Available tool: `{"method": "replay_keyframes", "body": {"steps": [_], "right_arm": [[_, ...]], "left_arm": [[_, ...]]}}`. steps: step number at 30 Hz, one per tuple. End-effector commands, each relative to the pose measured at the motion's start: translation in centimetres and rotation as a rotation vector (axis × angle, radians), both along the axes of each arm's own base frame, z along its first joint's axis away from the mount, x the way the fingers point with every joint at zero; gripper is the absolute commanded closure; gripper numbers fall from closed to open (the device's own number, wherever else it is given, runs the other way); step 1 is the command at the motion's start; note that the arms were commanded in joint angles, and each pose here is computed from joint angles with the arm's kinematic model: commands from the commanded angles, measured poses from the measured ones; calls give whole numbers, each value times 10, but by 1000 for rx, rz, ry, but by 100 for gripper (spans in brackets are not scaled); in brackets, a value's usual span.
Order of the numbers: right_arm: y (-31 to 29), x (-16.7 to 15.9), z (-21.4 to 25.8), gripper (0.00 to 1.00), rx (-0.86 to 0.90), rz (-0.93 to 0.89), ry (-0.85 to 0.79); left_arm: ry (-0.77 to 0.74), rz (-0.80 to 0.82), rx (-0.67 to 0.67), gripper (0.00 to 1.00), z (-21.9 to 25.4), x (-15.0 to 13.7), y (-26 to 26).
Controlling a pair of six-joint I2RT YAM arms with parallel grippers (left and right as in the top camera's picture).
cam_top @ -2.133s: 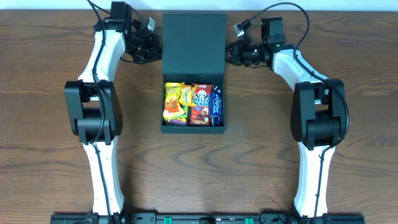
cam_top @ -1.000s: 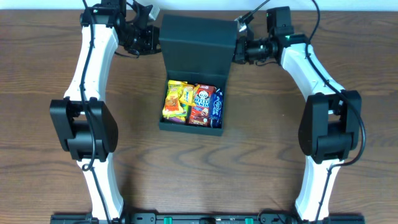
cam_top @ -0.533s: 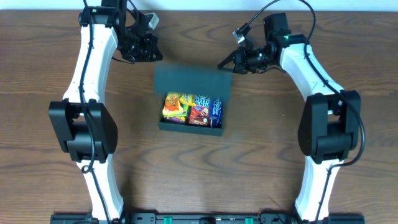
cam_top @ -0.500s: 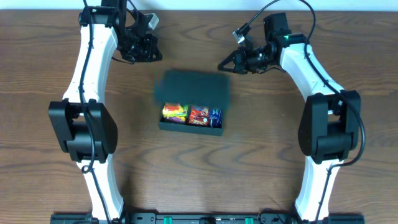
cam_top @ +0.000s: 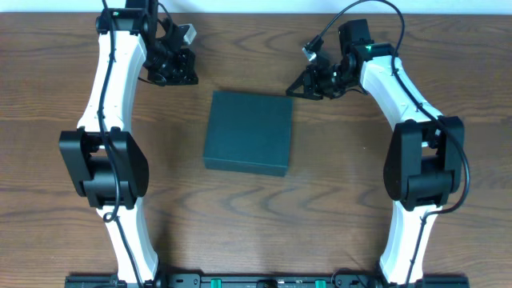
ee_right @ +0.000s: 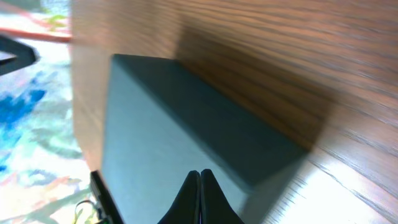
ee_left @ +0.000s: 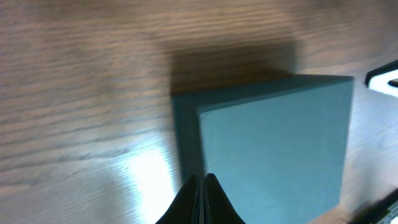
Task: Pack container
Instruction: 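Lower the lid with both grippers to close the box, then release the lid and lift both grippers away from the box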
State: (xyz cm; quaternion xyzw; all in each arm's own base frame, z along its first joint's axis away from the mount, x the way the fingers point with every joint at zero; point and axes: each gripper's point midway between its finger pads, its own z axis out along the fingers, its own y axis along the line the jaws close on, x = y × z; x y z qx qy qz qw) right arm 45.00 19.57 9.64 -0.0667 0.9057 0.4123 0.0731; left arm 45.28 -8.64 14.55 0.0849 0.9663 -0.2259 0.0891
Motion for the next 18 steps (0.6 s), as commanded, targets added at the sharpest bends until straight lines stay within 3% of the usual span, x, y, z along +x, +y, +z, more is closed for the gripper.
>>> {"method": "replay_keyframes", "body": {"steps": [1, 7, 18], "right_arm": [[-22, 8, 0, 99, -100, -111, 32], [-50, 2, -20, 99, -254, -221, 127], [-44, -3, -21, 99, -264, -204, 134]], "left_arm": [[-13, 45, 41, 94, 8, -1, 18], [128, 94, 43, 94, -41, -24, 29], [334, 99, -98, 94, -95, -74, -9]]}}
